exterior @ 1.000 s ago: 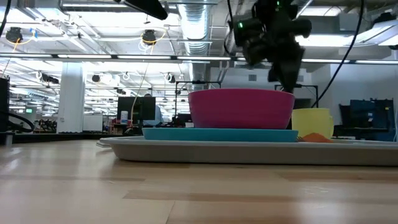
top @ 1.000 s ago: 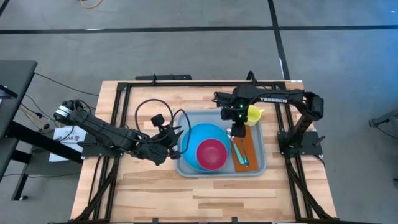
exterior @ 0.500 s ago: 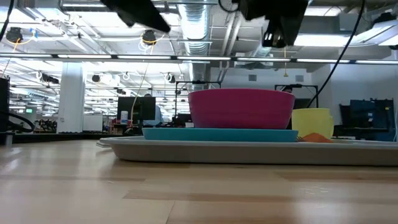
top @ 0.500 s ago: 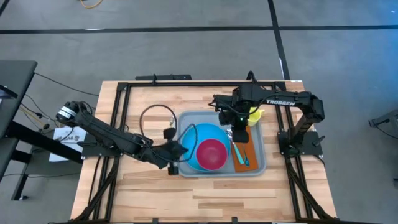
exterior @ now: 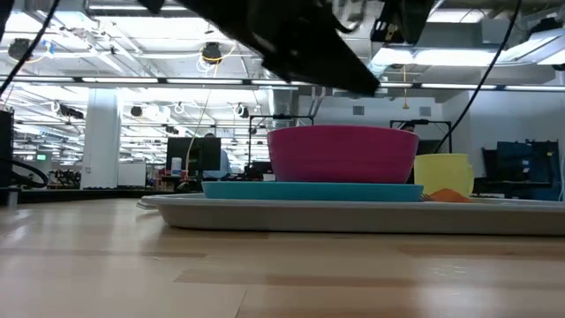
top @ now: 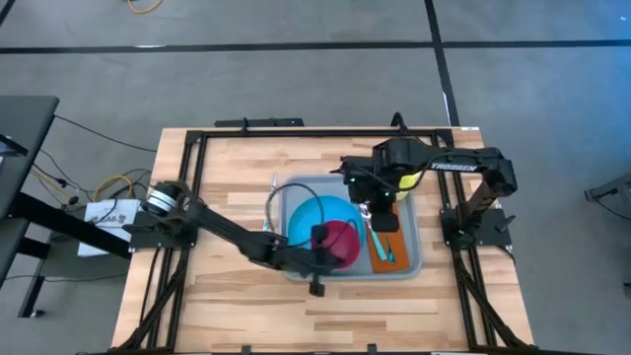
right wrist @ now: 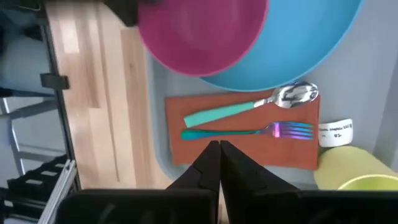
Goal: Set up tray
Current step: Adjust the red bowl on the blue plate
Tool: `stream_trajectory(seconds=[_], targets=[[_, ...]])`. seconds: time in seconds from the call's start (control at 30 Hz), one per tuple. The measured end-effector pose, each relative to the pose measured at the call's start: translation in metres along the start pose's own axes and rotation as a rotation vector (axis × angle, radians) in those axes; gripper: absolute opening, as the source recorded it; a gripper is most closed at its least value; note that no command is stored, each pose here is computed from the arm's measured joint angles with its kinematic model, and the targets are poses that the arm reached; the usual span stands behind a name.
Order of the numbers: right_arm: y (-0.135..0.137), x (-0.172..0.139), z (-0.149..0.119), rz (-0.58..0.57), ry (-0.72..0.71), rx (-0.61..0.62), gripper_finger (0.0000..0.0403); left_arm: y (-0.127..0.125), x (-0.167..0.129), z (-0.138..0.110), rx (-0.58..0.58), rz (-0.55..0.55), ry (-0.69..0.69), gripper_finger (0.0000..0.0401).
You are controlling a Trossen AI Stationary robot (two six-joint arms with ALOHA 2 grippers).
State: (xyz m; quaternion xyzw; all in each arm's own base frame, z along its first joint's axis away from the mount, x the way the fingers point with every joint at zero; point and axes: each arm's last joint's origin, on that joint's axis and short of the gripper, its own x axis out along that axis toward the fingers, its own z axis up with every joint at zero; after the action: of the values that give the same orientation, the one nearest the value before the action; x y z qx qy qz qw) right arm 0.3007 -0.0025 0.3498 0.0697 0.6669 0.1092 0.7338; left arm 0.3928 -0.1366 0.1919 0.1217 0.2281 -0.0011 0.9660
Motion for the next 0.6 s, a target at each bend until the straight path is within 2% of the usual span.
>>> stream_trajectory(seconds=[0.17, 0.33, 0.6], targets=[[0.004, -0.014, -0.009, -0.007, -0.053, 0.006, 0.0001, -0.011, 0.030, 0.021, 0.039, -0.006, 0.106, 0.0000], [0.011, -0.032, -0.025, -0.058, -0.129, 0.044, 0.0001, -0.011, 0.052, 0.035, -0.011, 0.001, 0.198, 0.0000], [0.024, -0.048, -0.039, -0.100, -0.224, 0.043, 0.0001, 0.003, 0.070, 0.019, -0.105, 0.056, 0.361, 0.0000]])
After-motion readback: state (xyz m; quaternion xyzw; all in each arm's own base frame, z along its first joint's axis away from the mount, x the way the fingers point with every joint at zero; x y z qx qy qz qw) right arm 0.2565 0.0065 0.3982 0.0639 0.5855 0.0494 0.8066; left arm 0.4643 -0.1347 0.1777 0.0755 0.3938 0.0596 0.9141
